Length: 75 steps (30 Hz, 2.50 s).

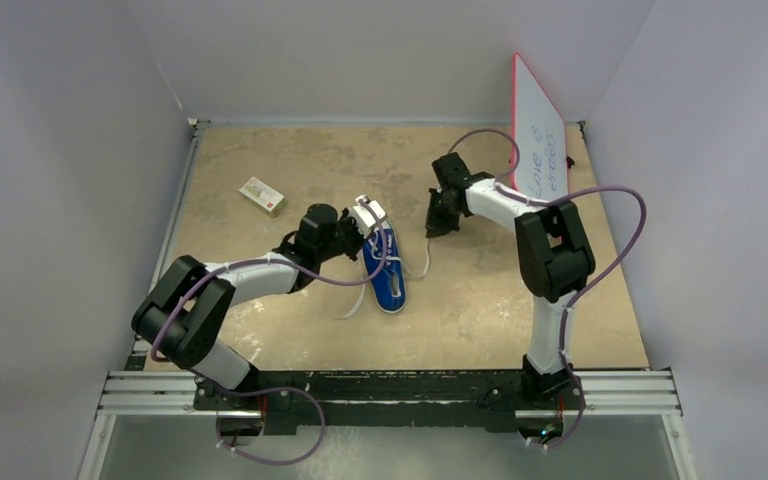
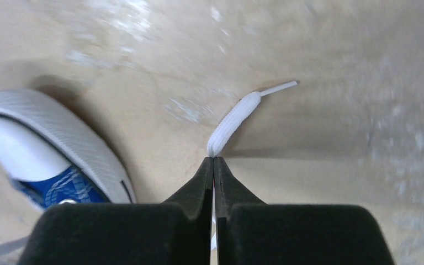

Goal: Tie the shoes

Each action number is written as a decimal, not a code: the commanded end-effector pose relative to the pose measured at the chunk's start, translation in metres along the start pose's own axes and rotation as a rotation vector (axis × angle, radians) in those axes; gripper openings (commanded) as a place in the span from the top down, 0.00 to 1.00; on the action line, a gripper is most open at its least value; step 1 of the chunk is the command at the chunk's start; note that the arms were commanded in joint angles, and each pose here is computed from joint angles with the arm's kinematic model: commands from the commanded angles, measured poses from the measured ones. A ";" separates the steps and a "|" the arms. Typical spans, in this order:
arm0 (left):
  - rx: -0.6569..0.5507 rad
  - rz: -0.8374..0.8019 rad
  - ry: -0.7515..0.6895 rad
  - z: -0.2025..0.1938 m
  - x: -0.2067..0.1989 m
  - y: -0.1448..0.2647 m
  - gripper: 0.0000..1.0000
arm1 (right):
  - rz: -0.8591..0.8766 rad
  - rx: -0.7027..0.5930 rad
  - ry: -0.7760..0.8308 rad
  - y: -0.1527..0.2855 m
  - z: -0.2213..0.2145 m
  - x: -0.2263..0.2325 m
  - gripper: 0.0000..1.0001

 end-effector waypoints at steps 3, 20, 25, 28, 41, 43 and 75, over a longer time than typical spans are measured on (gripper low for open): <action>-0.134 0.007 -0.027 0.020 0.003 0.006 1.00 | 0.579 -0.127 0.392 0.040 0.055 0.045 1.00; -0.164 -0.009 -0.233 0.013 -0.002 0.033 1.00 | 1.140 0.191 0.642 0.066 0.004 0.189 1.00; -0.141 -0.047 -0.280 0.004 -0.010 0.043 1.00 | 1.120 0.312 0.689 0.058 -0.031 0.189 1.00; -0.134 -0.078 -0.308 0.000 -0.016 0.043 1.00 | 1.051 0.344 0.757 0.054 -0.052 0.192 1.00; -0.165 -0.118 -0.246 0.001 -0.025 0.042 1.00 | 1.043 0.358 0.606 0.090 -0.036 0.170 0.48; -0.191 -0.134 -0.184 0.005 -0.028 0.041 1.00 | 1.104 0.256 0.523 0.108 -0.006 0.159 0.38; 0.022 -0.463 0.331 -0.001 0.008 -0.030 1.00 | 0.880 -0.712 1.502 0.163 -0.112 0.050 0.21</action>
Point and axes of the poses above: each gripper's point midway between its finger pads, its own y axis back along the fingers, its own x axis along the line the jaws close on, z = x × y, the point moved 9 cm from there along y, back along the fingers, and after that the axes turned 4 degrees about -y, right-handed, at the moved point
